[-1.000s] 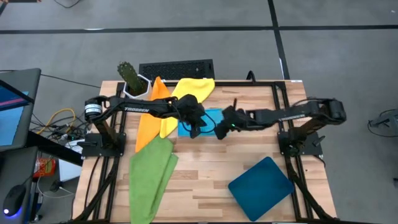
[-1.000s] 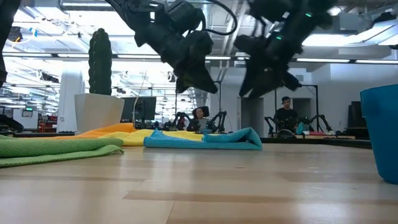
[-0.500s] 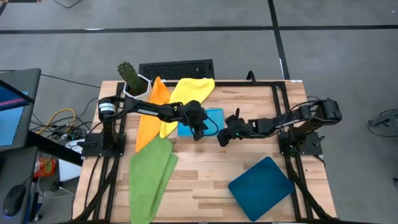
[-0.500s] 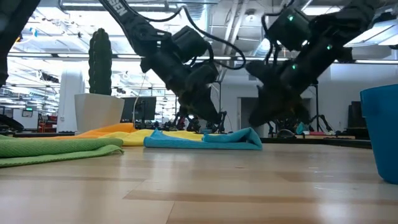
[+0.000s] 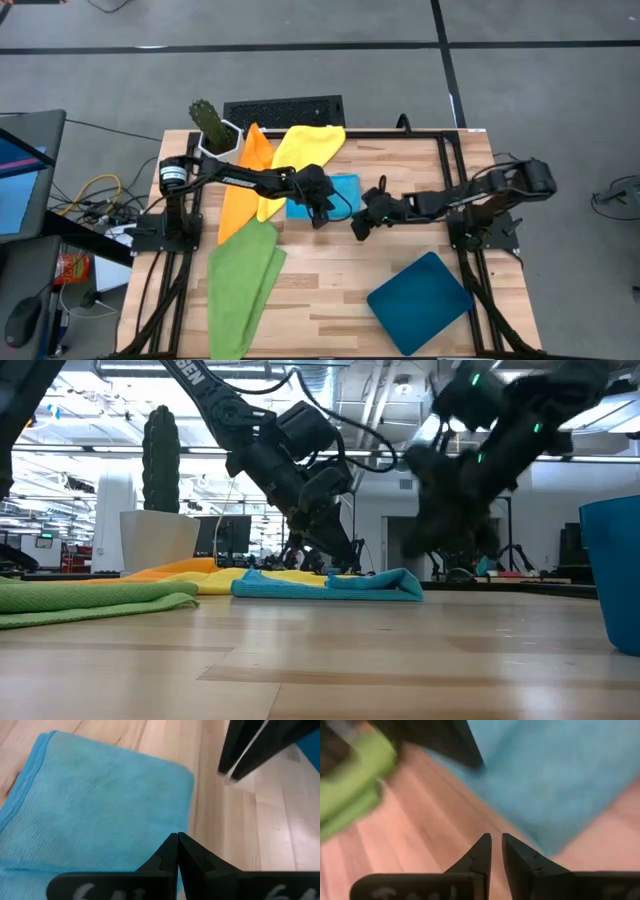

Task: Fold microfiber towels
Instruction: Fold the blue microfiber towel

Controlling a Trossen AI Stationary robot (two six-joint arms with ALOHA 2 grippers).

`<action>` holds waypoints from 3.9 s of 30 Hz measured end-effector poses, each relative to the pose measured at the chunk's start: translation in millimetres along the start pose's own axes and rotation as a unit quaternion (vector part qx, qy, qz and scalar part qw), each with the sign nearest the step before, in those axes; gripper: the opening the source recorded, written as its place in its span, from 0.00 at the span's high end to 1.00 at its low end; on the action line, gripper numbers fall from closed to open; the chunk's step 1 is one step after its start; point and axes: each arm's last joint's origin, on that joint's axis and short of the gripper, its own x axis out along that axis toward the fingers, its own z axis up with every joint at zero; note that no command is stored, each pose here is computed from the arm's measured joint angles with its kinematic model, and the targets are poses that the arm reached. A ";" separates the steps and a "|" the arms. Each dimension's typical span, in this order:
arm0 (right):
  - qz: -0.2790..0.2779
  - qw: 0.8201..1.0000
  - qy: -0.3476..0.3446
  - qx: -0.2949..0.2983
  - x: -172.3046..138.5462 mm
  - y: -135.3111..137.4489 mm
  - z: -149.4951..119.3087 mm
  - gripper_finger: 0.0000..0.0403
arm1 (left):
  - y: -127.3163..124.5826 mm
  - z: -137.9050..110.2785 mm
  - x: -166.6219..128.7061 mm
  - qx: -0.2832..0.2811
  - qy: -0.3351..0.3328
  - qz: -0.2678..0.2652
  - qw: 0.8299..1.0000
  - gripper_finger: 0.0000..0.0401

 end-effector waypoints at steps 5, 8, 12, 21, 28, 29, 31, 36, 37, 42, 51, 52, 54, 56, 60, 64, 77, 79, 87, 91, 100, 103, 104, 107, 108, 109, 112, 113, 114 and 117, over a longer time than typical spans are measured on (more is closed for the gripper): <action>-0.038 0.998 -0.041 -0.026 -6.0 -4.7 8.5 0.84 | -2.0 -1.8 2.7 0.011 0.003 -0.001 1.000 1.00; -0.051 0.998 -0.009 -0.038 8.6 -12.3 3.2 0.85 | -0.6 -4.9 5.8 0.009 0.011 0.005 1.000 1.00; -0.059 0.996 0.044 -0.046 27.3 -19.6 -10.1 0.86 | 0.1 -4.5 5.8 0.012 0.008 0.018 1.000 1.00; -0.032 0.997 0.048 -0.043 23.5 -14.7 -9.1 0.87 | 0.4 -5.0 5.8 0.019 0.010 0.024 0.999 1.00; -0.045 0.994 -0.059 -0.075 -4.8 -7.0 14.4 0.87 | -0.5 -5.1 6.0 0.019 0.010 0.024 0.999 1.00; -0.051 0.994 -0.056 -0.078 -3.0 -9.8 14.8 0.87 | -0.8 -5.1 6.1 0.019 0.011 0.024 0.999 1.00; -0.051 0.995 -0.046 -0.078 6.8 -13.2 14.6 0.87 | -0.9 -5.1 6.1 0.020 0.010 0.024 0.999 1.00; -0.046 0.996 0.022 -0.078 30.3 -20.3 -3.5 0.87 | -0.4 -5.1 6.0 0.020 0.010 0.030 0.999 1.00; -0.044 0.995 0.028 -0.080 32.7 -20.0 -6.0 0.87 | -0.4 -5.1 6.0 0.020 0.010 0.031 0.999 1.00; -0.035 0.996 0.029 -0.079 35.8 -17.5 -8.7 0.87 | -0.3 -5.2 6.0 0.020 0.010 0.031 0.999 1.00; 0.026 0.997 -0.025 -0.075 21.4 -5.8 9.2 0.87 | -1.1 -1.9 3.7 0.022 -0.002 0.035 0.999 1.00; 0.035 0.995 -0.046 -0.081 14.7 -0.9 14.0 0.87 | -1.2 -0.5 3.4 0.022 -0.008 0.035 0.999 1.00; 0.024 0.992 -0.079 -0.091 3.0 2.6 18.8 0.87 | -1.4 0.0 3.5 0.021 -0.011 0.034 0.999 1.00; -0.007 0.991 -0.094 -0.094 -1.6 0.1 21.0 0.89 | -2.5 -0.7 5.2 0.020 -0.012 0.033 0.999 1.00; -0.053 0.992 -0.046 -0.106 9.7 -13.9 13.8 0.93 | -5.5 -1.5 6.2 0.026 -0.010 0.031 0.999 1.00; -0.048 0.992 0.014 -0.118 28.8 -18.2 -2.8 0.96 | -5.8 -1.5 6.2 0.030 -0.009 0.031 0.999 1.00; -0.045 0.991 0.036 -0.117 35.3 -18.4 -10.9 0.95 | -4.6 -7.5 6.5 0.043 0.020 0.042 0.998 1.00; -0.046 0.991 0.037 -0.117 35.2 -18.6 -11.1 0.96 | -4.4 -9.4 6.4 0.046 0.030 0.043 0.998 1.00; -0.050 0.991 0.042 -0.118 37.3 -19.7 -12.9 0.93 | -3.4 -15.8 6.1 0.060 0.062 0.048 0.995 1.00; -0.048 0.991 0.041 -0.118 36.7 -19.4 -12.4 0.94 | -3.5 -15.9 6.1 0.060 0.062 0.047 0.995 1.00; -0.036 0.990 -0.049 -0.125 17.1 -4.1 4.3 0.95 | -4.0 -16.7 6.1 0.056 0.066 0.048 0.995 1.00; -0.049 0.990 -0.029 -0.132 26.8 -8.0 -3.1 0.95 | -4.0 -16.7 6.1 0.056 0.066 0.048 0.995 1.00; -0.055 0.989 -0.021 -0.134 31.9 -9.9 -6.7 0.95 | -4.0 -16.7 6.1 0.056 0.066 0.048 0.995 1.00; -0.063 0.988 0.013 -0.139 43.7 -15.0 -18.3 0.96 | -4.0 -16.7 6.1 0.057 0.066 0.049 0.995 1.00; -0.060 0.988 0.017 -0.138 47.2 -15.8 -20.1 0.96 | -4.0 -16.7 6.1 0.060 0.066 0.049 0.995 1.00; -0.056 0.989 0.018 -0.136 49.1 -15.5 -20.5 0.96 | -3.9 -16.8 6.1 0.061 0.067 0.048 0.995 1.00; -0.043 0.990 0.020 -0.130 49.8 -15.5 -18.6 0.95 | -3.9 -16.9 6.1 0.063 0.067 0.048 0.995 1.00; -0.040 0.991 0.019 -0.128 47.9 -15.2 -17.3 0.94 | -3.9 -16.9 6.1 0.063 0.068 0.048 0.995 1.00; -0.038 0.991 0.015 -0.126 44.9 -14.7 -15.0 0.94 | -3.9 -16.9 6.1 0.063 0.068 0.048 0.995 1.00; -0.025 0.992 -0.021 -0.119 33.2 -9.4 -3.4 0.95 | -3.9 -16.9 6.1 0.064 0.068 0.048 0.994 1.00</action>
